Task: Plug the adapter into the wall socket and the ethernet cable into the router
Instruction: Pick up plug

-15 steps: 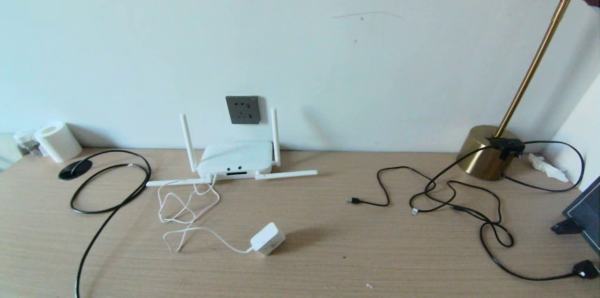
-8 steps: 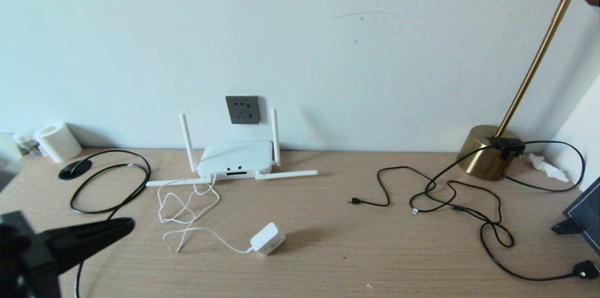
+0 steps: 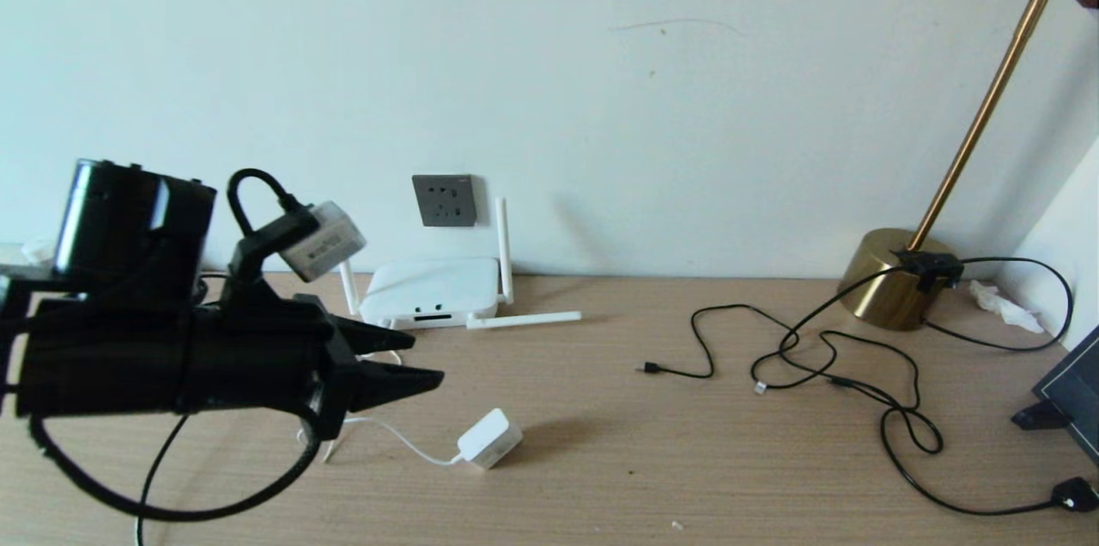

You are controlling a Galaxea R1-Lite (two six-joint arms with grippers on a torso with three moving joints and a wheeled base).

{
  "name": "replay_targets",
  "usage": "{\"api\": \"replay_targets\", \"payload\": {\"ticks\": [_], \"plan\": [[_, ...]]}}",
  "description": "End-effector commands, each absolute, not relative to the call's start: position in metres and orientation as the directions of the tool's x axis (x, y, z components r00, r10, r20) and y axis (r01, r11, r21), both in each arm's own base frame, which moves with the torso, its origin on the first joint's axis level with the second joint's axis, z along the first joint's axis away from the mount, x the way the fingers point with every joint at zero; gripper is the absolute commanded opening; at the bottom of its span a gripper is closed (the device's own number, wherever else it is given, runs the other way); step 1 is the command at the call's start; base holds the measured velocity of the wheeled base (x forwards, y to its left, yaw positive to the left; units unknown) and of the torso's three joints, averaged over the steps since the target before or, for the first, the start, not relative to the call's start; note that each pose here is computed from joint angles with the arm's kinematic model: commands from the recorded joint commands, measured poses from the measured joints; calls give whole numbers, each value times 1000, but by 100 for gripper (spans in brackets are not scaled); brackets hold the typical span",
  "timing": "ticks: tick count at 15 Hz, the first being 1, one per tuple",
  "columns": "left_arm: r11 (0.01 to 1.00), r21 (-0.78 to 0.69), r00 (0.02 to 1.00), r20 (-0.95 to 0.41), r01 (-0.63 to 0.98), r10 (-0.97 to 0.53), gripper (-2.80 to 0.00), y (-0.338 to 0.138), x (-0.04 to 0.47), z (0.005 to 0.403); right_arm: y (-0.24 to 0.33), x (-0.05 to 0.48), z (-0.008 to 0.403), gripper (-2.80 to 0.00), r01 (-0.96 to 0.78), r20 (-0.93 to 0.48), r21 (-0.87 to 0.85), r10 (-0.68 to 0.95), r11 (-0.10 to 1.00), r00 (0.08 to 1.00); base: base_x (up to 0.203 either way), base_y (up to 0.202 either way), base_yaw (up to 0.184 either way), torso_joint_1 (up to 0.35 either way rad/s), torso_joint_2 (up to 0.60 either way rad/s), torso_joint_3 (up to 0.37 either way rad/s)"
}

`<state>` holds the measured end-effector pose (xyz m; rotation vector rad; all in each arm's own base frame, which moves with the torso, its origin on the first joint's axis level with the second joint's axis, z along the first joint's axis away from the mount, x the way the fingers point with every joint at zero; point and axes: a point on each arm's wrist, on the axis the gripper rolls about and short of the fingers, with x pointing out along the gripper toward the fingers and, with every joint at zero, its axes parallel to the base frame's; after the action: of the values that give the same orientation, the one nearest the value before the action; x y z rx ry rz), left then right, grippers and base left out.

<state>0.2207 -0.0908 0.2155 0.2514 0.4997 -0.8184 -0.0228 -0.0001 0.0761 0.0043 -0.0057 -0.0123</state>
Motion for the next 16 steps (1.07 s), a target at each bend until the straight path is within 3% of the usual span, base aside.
{"api": "replay_targets", "payload": {"ticks": [1,8,16], "plan": [[630,33,527,-582,776,-619,0,-110,232,197,0,-23,76,-280,12,6,5,-12,1000,1000,0,0,0,0,0,0],[567,140,478,-717,812,-507,0,-157,235,156,0,-23,76,-280,12,5,5,-12,1000,1000,0,0,0,0,0,0],[536,166,455,-758,827,-467,0,-157,235,138,0,-23,76,-280,12,5,5,-12,1000,1000,0,0,0,0,0,0]]}}
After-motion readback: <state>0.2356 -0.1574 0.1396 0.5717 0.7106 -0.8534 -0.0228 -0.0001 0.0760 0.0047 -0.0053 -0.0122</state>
